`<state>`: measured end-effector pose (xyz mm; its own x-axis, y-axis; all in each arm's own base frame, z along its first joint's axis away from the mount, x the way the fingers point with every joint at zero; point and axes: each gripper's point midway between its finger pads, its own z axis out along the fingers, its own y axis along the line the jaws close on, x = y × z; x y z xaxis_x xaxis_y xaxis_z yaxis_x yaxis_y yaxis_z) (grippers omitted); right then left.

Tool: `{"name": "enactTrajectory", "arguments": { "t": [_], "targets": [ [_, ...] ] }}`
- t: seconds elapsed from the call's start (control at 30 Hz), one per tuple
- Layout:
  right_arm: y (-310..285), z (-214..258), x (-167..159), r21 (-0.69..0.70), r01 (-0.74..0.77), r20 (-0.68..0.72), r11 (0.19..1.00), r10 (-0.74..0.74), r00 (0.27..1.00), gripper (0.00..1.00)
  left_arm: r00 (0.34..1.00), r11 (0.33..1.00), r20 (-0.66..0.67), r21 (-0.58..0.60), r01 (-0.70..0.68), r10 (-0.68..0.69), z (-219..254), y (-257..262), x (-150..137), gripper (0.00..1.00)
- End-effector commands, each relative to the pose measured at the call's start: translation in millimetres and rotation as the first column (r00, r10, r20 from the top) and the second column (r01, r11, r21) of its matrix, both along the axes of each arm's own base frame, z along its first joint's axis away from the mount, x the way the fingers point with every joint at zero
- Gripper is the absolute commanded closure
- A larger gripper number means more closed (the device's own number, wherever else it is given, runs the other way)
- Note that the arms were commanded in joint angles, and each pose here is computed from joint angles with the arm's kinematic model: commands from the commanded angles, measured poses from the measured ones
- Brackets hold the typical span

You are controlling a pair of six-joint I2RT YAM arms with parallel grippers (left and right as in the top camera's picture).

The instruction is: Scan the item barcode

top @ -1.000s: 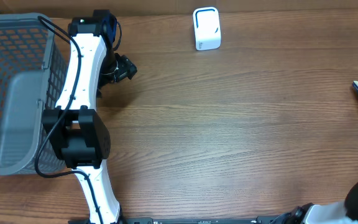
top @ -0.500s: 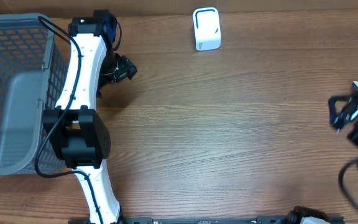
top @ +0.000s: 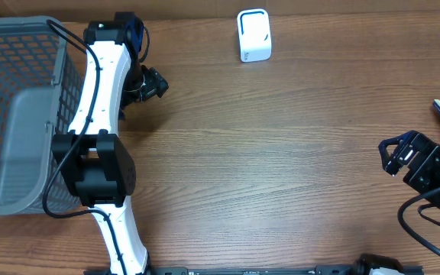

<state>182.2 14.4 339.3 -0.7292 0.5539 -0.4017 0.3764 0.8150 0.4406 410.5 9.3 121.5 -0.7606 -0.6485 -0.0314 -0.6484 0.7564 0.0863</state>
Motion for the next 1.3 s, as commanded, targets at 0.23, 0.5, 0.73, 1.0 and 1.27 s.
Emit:
{"name": "enactTrajectory", "arguments": {
  "t": [0.23,0.5,0.73,1.0,1.27],
  "targets": [
    [-3,-9,-4,-0.052,-0.036,-0.010,0.998,0.035,0.999,0.00,0.999,1.000,0.039,-0.001,0.026,-0.026,15,-3,2,0.00],
    [17,-34,24,-0.110,-0.171,0.184,0.979,0.189,0.965,0.00,0.999,1.000,0.039,-0.001,0.026,-0.026,15,-3,2,0.00],
    [34,-47,27,-0.242,-0.213,0.509,0.946,0.311,0.802,0.00,0.999,1.000,0.039,-0.001,0.026,-0.026,15,-3,2,0.00],
    [32,-97,35,-0.295,-0.134,0.695,0.946,0.309,0.649,0.00,0.999,1.000,0.039,-0.001,0.026,-0.025,15,-3,2,0.00],
    [31,-127,48,-0.307,-0.083,0.780,0.948,0.301,0.549,0.00,0.999,1.000,0.039,-0.001,0.027,-0.027,15,-3,2,0.00]
  ]
}}
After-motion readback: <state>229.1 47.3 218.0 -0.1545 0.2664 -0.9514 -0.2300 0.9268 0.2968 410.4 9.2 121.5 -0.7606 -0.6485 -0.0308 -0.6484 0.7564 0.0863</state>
